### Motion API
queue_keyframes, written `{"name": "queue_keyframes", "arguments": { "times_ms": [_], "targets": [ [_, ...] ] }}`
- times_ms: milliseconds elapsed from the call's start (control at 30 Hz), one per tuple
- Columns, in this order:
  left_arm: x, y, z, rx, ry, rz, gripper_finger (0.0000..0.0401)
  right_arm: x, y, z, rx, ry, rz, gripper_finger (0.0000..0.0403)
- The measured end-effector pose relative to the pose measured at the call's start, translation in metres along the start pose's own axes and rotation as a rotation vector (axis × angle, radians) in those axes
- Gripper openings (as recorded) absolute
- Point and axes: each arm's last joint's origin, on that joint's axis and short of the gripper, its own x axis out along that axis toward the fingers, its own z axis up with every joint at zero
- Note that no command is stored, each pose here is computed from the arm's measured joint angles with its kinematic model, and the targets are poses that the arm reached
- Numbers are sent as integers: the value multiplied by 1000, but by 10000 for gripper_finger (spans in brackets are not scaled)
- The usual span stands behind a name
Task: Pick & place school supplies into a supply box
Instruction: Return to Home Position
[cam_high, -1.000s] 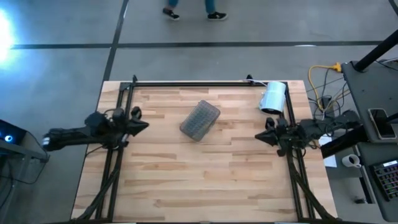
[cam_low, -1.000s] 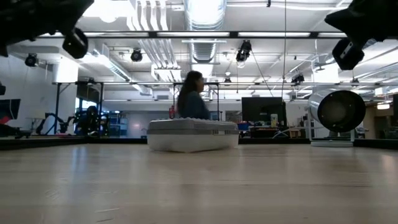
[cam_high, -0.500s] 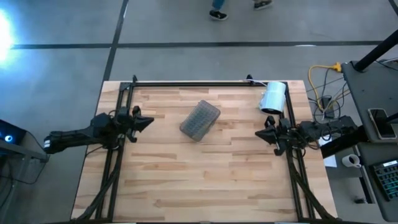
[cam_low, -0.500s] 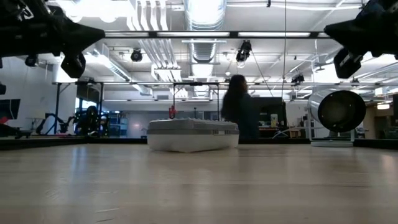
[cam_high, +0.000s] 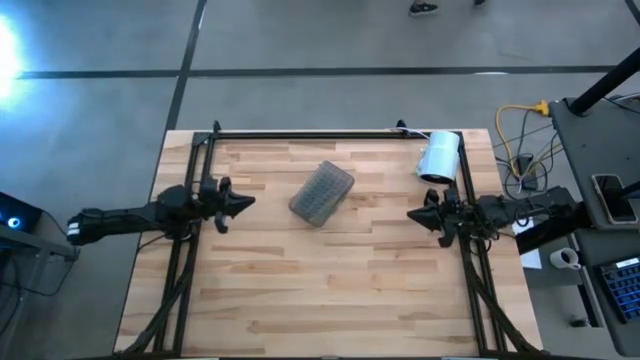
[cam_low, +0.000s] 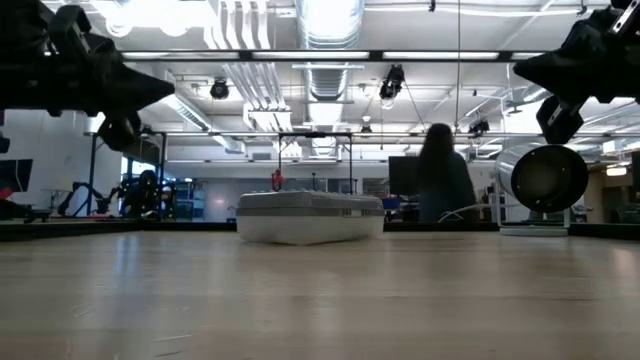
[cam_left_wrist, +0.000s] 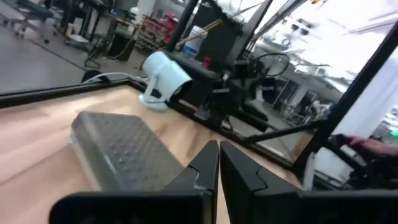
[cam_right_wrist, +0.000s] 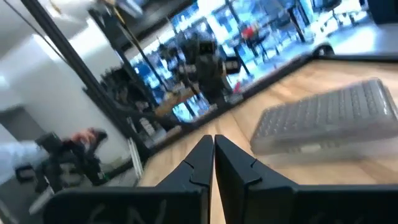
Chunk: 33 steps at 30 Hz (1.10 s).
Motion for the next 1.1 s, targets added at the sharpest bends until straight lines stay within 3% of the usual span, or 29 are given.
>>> {"name": "queue_keyframes", "arguments": {
  "times_ms": [133, 400, 633, 1100],
  "targets": [
    [-8, 3, -1, 2, 3, 13, 0, -1, -3, 7, 5, -64, -24, 9],
    [-8, 5, -3, 4, 20, 34, 0, -1, -21, 19, -15, -199, -214, 9],
    [-8, 5, -3, 4, 23, 29, 0, -1, -22, 19, -15, -205, -222, 9],
    [2, 12, -18, 5, 199, 117, 0, 0, -22, 19, -17, -195, -227, 8]
  ]
}}
